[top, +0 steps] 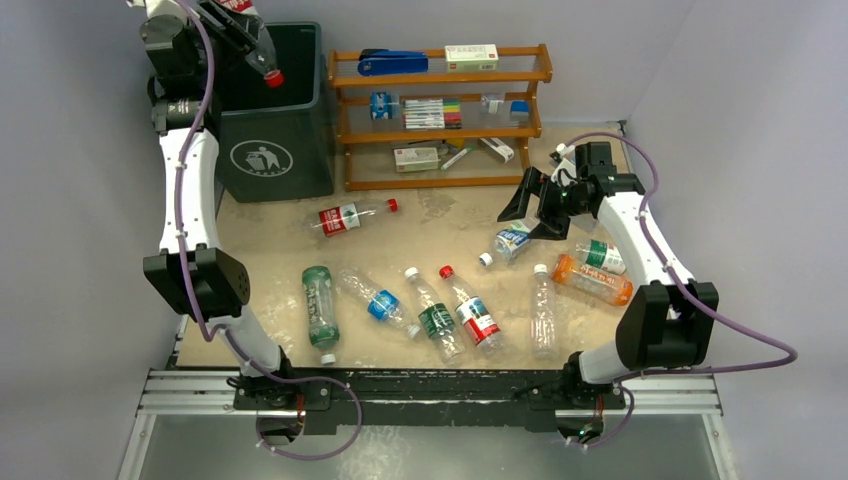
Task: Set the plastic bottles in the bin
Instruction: Place the plastic bottle in the trash bin.
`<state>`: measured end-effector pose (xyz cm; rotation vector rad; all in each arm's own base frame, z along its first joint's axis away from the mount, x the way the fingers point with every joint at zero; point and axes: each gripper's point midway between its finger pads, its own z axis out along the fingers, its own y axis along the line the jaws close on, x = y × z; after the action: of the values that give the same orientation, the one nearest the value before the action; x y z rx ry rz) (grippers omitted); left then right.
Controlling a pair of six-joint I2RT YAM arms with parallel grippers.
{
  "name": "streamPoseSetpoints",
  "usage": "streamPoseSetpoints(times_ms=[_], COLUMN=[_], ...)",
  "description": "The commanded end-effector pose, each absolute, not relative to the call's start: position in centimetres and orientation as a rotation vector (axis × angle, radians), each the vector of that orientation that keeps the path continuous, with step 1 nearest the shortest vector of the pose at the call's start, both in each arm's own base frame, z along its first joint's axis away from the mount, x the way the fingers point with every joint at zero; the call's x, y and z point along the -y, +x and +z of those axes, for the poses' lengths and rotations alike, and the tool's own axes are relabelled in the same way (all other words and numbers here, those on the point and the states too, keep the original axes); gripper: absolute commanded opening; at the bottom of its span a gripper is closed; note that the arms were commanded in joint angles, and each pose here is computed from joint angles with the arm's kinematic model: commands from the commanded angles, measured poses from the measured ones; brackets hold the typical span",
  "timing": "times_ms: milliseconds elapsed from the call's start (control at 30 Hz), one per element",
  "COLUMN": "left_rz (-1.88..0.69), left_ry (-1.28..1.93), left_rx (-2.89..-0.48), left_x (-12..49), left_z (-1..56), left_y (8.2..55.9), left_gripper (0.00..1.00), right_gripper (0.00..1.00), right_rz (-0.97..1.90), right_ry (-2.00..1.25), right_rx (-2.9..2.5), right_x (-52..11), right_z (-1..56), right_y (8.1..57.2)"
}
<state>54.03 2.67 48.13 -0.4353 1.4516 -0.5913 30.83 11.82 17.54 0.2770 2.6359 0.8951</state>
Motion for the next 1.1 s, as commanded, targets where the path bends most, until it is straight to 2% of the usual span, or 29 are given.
streamPoseSetpoints(times_ms=[0, 233, 333, 800, 1067], left_rz=[-0.381, -0.284, -0.319, -0.554, -0.733], left_ry=[-0.365, -0.383, -0.401, -0.427, -0.425], left_rx=[-1.468, -1.493, -1.468, -1.333, -1.348], left_x=[-4.7, -6.2, -6.0, -3.5, -0.1], left_z=[49.3, 48.5, 49.1, 54.3, 54.5], left_y=[52.5, 53.1, 53.3, 51.9, 49.6], left_gripper=[0.60, 0.73, 0.83, 0.85, 0.85], right_gripper=[1.00, 1.00, 1.00, 1.00, 1.00], right_rz=[0.886, 0.853, 0.835, 0.675, 0.610], right_ry=[0.244, 0.263, 0.271, 0.439, 0.525], right_rx=[-2.637, -2.664, -2.668, -2.707, -2.743], right_x=[-11.8, -11.4, -11.3, -9.6, -9.0], right_z=[17.7, 17.4, 17.3, 15.5, 13.9], right_y=[30.9, 30.4, 30.5, 32.6, 34.6])
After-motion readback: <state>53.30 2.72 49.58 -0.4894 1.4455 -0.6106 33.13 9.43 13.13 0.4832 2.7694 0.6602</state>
